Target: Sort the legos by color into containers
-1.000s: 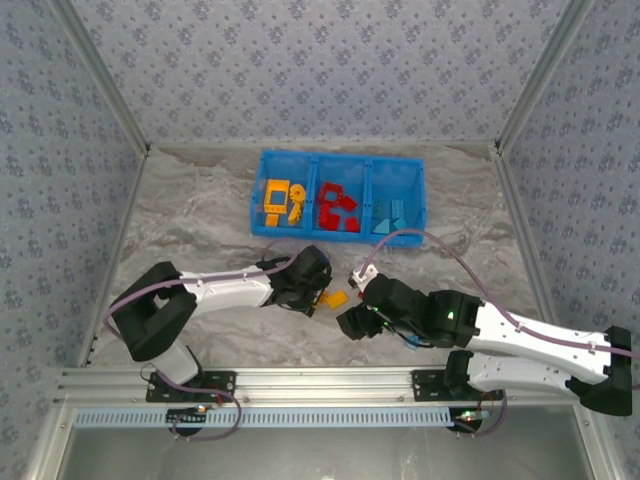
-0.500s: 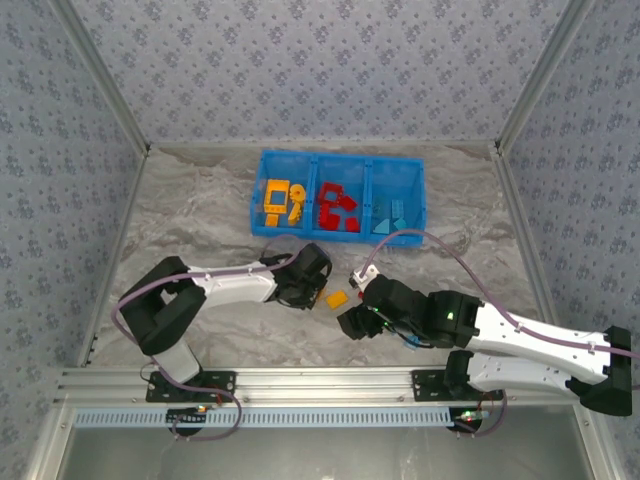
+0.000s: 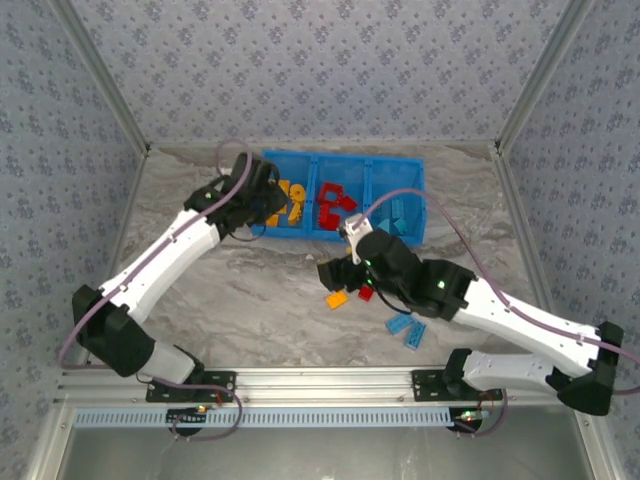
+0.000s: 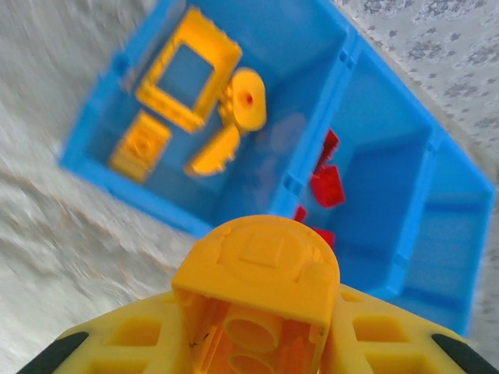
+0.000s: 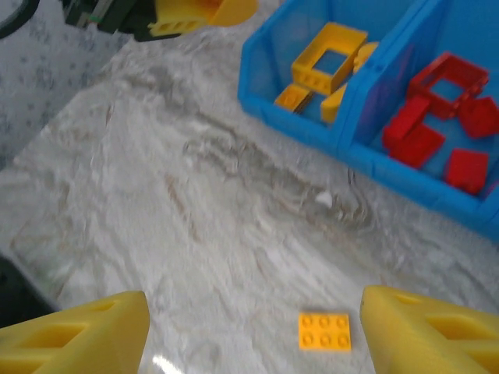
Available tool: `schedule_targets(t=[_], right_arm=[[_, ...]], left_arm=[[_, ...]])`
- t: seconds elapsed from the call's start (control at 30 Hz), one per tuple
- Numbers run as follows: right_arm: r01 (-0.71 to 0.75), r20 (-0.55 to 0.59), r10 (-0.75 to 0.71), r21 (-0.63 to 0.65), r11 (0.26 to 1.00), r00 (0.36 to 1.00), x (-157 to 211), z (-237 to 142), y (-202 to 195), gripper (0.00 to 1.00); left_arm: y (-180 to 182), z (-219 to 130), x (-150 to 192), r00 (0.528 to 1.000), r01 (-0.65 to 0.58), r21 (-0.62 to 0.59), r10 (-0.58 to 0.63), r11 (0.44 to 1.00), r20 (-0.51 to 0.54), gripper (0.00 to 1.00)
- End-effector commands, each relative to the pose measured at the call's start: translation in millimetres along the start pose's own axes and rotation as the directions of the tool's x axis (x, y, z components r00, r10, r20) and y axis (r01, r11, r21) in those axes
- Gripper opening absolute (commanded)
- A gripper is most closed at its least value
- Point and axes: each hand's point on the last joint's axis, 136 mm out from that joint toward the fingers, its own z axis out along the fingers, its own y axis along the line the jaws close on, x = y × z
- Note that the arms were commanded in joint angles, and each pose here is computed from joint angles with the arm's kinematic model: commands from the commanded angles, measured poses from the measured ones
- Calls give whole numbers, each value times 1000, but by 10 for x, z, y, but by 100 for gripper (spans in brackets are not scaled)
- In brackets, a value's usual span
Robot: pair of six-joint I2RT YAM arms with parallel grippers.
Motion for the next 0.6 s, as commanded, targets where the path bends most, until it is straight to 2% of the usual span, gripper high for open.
schedule_targets(t=[0.0, 0.1, 0.3, 0.47, 0.57], right_arm=[[-3, 66, 0, 43, 999, 998, -339, 131, 33, 75], [-37, 80, 34, 40, 999, 996, -452, 315, 85, 75], [-73, 78, 69, 51, 996, 995, -432, 538, 84, 74], [-87, 65, 84, 43, 995, 994, -344, 541, 56, 74], [-93, 31, 92, 57, 994, 995, -161, 582, -19, 74]], left_arm=[[295, 223, 108, 936, -332, -124, 312, 935, -161, 28], [345, 474, 65, 898, -420, -166, 381, 892, -221, 27], [519, 986, 39, 846, -516, -267, 435, 814, -309, 25], [548, 1270, 58, 828, -543, -295, 442, 786, -345, 26], [578, 1375, 87, 822, -550, -305, 440, 778, -361, 25]])
